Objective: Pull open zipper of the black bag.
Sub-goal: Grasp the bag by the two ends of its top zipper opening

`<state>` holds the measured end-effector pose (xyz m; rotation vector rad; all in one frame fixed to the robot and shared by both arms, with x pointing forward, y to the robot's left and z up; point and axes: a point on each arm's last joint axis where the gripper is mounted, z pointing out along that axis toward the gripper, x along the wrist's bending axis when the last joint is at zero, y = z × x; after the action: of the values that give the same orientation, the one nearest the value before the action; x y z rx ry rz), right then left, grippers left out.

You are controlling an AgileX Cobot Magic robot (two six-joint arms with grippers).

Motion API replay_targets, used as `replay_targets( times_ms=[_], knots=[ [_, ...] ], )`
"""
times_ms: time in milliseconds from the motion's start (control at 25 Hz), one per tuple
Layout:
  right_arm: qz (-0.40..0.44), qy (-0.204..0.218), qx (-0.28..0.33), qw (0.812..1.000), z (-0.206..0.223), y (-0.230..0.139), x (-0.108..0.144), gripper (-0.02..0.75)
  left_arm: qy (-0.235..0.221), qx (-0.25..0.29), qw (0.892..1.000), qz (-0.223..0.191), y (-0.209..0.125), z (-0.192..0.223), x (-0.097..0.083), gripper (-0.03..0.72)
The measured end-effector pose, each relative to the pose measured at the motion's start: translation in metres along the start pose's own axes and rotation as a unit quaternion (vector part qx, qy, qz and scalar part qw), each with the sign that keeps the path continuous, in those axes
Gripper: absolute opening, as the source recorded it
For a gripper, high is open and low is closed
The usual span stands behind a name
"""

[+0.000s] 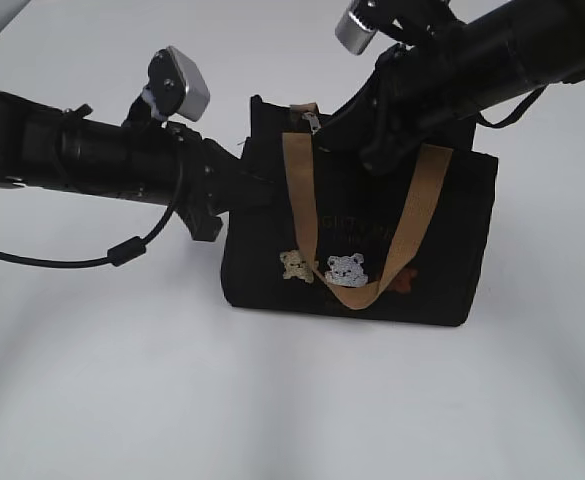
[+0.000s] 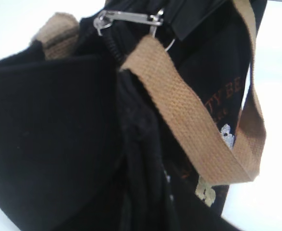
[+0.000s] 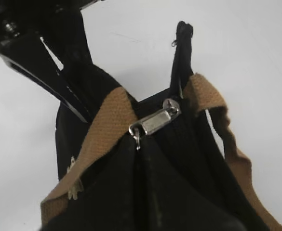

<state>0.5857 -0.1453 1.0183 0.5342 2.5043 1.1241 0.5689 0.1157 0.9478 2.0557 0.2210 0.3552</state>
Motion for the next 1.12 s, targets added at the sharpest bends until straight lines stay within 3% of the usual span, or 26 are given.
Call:
replay_targets(
  times_ms=[200,320,440,640,800,960,1040,1120],
  knots=[
    [0.068,-0.004,-0.010,0.998,-0.018,0.001,-0.007,-0.001,-0.001,-0.008,1.000,-0.002,0.003,0.001,0.000,0.065],
    [0.119,-0.034,-0.022,0.992,-0.042,-0.002,-0.022,-0.001,0.003,0.000,1.000,-0.002,0.000,0.002,0.001,0.065],
    [0.176,-0.033,-0.022,0.984,-0.057,-0.013,-0.034,-0.001,0.003,0.000,1.000,-0.002,0.000,0.002,0.001,0.065],
    [0.272,-0.017,0.000,0.962,-0.079,-0.038,-0.050,-0.001,0.004,0.001,1.000,-0.002,0.000,0.002,0.001,0.065],
    [0.341,-0.028,0.035,0.939,-0.094,-0.057,-0.057,-0.001,0.004,0.001,1.000,-0.003,0.000,0.002,0.001,0.065],
    [0.363,-0.029,0.042,0.930,-0.094,-0.057,-0.056,0.003,0.005,0.002,1.000,-0.007,0.000,0.002,0.001,0.065],
    [0.359,-0.017,0.045,0.932,-0.089,-0.052,-0.051,0.055,0.009,0.006,1.000,-0.023,-0.001,0.002,0.002,0.065],
    [0.353,-0.001,0.048,0.934,-0.084,-0.046,-0.044,0.185,0.020,0.015,0.998,-0.062,-0.002,0.001,0.004,0.098]
  ],
)
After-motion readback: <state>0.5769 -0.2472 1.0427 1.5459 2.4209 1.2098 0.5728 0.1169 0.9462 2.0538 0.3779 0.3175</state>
